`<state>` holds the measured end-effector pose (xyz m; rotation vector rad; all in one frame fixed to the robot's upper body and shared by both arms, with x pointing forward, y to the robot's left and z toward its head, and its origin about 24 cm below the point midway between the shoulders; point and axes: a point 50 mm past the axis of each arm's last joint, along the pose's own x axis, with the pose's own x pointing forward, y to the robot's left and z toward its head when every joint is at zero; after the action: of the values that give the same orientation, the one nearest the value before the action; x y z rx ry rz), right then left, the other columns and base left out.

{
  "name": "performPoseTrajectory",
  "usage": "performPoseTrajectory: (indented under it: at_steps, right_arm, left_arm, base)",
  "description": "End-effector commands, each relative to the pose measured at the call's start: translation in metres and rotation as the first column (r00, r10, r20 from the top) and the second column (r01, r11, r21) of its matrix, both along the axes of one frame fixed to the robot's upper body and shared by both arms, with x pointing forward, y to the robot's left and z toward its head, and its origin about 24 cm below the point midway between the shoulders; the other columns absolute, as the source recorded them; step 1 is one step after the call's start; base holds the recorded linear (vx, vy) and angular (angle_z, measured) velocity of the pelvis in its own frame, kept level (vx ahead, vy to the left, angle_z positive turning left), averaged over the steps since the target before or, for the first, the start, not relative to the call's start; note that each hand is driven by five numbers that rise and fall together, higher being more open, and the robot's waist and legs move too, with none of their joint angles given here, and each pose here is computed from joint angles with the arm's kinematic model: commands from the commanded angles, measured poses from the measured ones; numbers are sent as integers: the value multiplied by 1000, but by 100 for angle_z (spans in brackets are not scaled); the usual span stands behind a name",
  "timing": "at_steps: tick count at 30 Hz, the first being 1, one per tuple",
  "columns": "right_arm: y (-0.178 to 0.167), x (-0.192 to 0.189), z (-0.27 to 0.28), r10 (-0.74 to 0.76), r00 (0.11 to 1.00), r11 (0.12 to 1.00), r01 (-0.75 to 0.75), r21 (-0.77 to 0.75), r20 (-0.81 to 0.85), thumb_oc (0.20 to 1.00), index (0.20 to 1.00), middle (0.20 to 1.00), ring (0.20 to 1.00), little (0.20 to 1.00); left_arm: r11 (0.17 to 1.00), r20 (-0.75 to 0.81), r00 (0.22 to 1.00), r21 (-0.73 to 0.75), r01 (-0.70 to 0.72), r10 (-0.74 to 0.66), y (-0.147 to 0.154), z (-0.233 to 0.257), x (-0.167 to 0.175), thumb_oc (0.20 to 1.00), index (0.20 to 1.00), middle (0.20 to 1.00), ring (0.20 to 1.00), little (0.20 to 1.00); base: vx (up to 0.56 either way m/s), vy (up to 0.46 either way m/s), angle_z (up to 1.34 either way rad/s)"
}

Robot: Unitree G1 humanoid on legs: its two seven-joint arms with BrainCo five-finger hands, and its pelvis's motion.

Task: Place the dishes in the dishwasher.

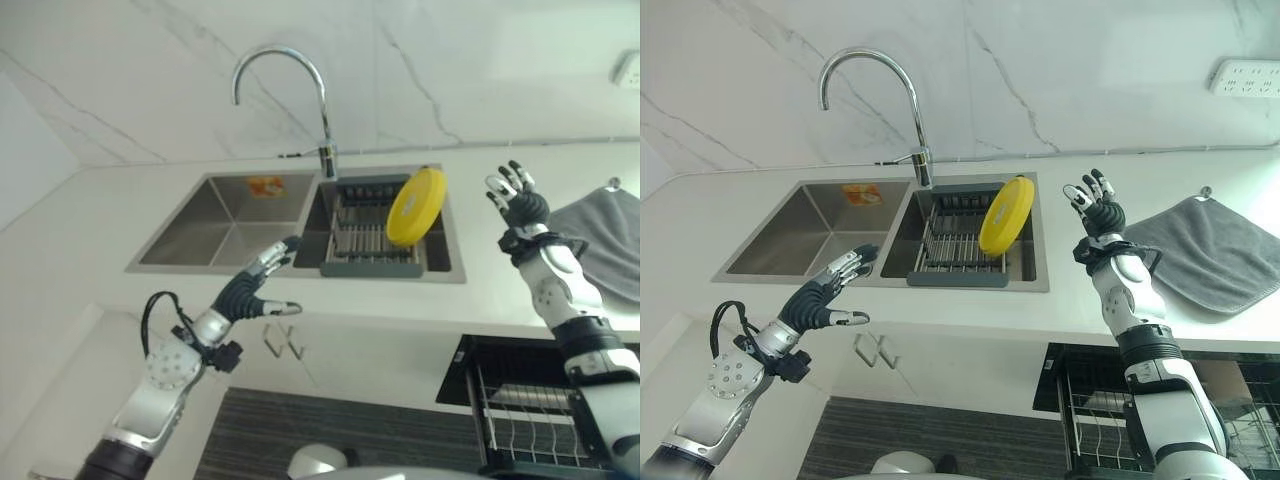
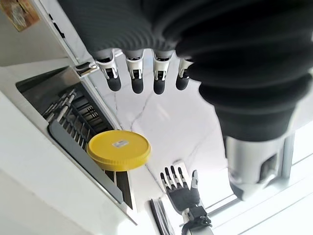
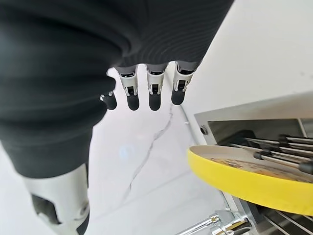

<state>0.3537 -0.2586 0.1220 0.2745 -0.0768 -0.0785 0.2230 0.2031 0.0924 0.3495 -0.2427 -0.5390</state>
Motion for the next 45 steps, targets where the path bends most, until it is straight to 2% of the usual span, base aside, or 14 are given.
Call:
performPoseTrajectory:
  at_steps: [1,25,45]
  right_arm:
    - [-13,8,55,5,986,1000,-2,-18,168,1000,1000,1000,1000,1000]
    - [-6,11,31,53,997,998,-55,27,51,1000,1000,1000,1000,1000]
    - [-3,19,50,52,994,998,-57,41,98,1000,1000,1000,1000,1000]
  left_arm:
    - [996,100,992,-40,77,-73,-5,22,-5,1000,1000,1000,1000,1000]
    - [994,116,988,-25,105,-101,-1,24,-12,1000,1000,1000,1000,1000]
    - [989,188,972,15,144,-144,-5,37,-4,1000,1000,1000,1000,1000]
  base:
    - [33,2,1]
    - [5,7,2]
    - [-36,10,5]
